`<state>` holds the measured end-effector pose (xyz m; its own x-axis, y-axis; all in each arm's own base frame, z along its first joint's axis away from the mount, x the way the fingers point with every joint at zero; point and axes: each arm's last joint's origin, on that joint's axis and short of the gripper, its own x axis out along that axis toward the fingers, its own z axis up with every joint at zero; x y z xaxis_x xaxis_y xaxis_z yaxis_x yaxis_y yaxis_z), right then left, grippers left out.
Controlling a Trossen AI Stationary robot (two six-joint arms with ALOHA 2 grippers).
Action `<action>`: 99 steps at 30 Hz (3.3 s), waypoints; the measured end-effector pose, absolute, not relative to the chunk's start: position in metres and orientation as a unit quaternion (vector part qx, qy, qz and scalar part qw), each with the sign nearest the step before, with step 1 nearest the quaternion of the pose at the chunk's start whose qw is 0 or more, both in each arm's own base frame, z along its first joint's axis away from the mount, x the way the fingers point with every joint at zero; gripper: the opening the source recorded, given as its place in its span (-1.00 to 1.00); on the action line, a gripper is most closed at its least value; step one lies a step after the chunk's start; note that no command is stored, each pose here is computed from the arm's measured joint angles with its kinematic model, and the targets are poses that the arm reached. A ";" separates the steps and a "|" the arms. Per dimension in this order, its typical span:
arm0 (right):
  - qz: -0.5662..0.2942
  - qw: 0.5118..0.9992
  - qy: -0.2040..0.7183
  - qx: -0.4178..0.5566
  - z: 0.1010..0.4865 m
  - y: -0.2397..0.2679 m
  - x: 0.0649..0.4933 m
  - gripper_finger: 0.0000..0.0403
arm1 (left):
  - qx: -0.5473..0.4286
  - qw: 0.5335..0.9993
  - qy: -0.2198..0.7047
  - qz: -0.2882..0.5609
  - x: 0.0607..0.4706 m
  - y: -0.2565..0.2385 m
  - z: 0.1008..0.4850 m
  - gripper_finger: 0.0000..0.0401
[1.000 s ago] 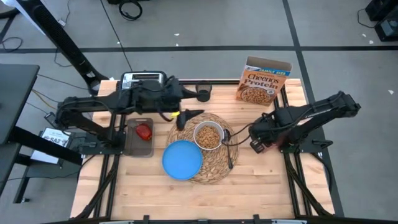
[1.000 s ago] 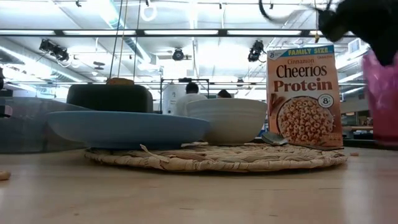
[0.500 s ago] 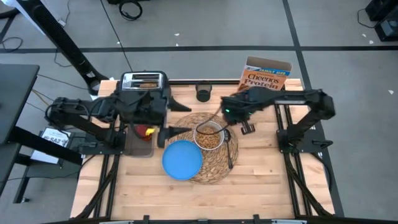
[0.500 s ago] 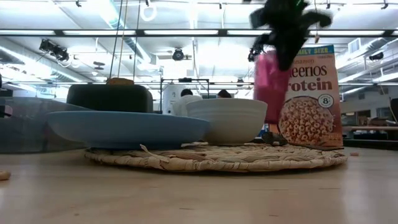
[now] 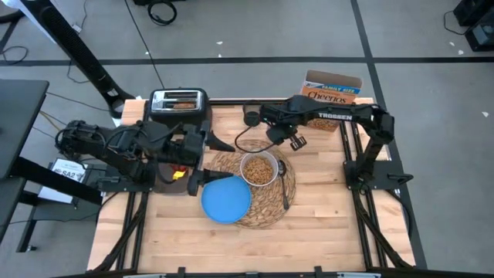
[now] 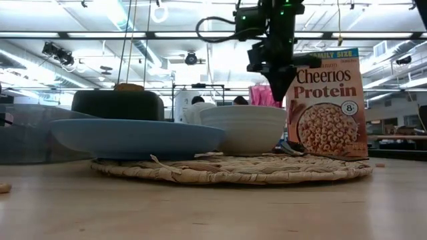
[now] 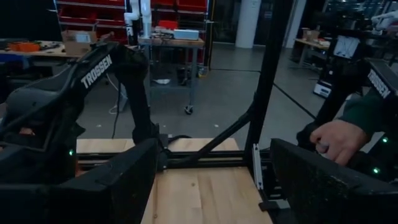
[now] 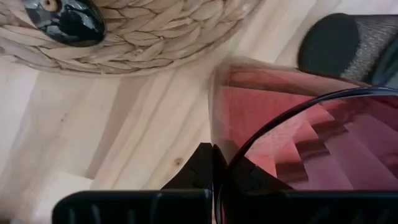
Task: Arrange a breakfast setting
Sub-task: Move the red cup to the top right of the table, then put the brown toasted bread on the blue plate
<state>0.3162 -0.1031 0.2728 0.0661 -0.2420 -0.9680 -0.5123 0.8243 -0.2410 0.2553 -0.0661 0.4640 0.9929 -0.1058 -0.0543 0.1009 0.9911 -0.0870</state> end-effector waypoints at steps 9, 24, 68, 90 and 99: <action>0.106 0.697 0.664 -0.249 0.271 -0.118 0.317 -0.94 | -0.040 0.998 0.030 -0.046 0.255 -0.066 0.464 0.56; 0.106 0.718 0.650 -0.225 0.271 -0.131 0.314 -0.89 | -0.042 0.998 0.024 -0.044 0.252 -0.065 0.466 0.56; 0.008 0.740 0.626 -0.245 0.347 -0.097 0.324 -0.18 | -0.085 0.944 0.283 0.148 0.243 0.017 0.416 0.51; -0.073 0.883 0.450 -0.114 0.479 0.027 0.254 -0.18 | 0.023 0.781 0.601 0.168 0.179 0.203 0.344 0.48; -0.124 0.894 0.418 -0.100 0.489 0.031 0.237 -0.18 | 0.002 0.738 0.660 0.142 0.186 0.228 0.312 0.45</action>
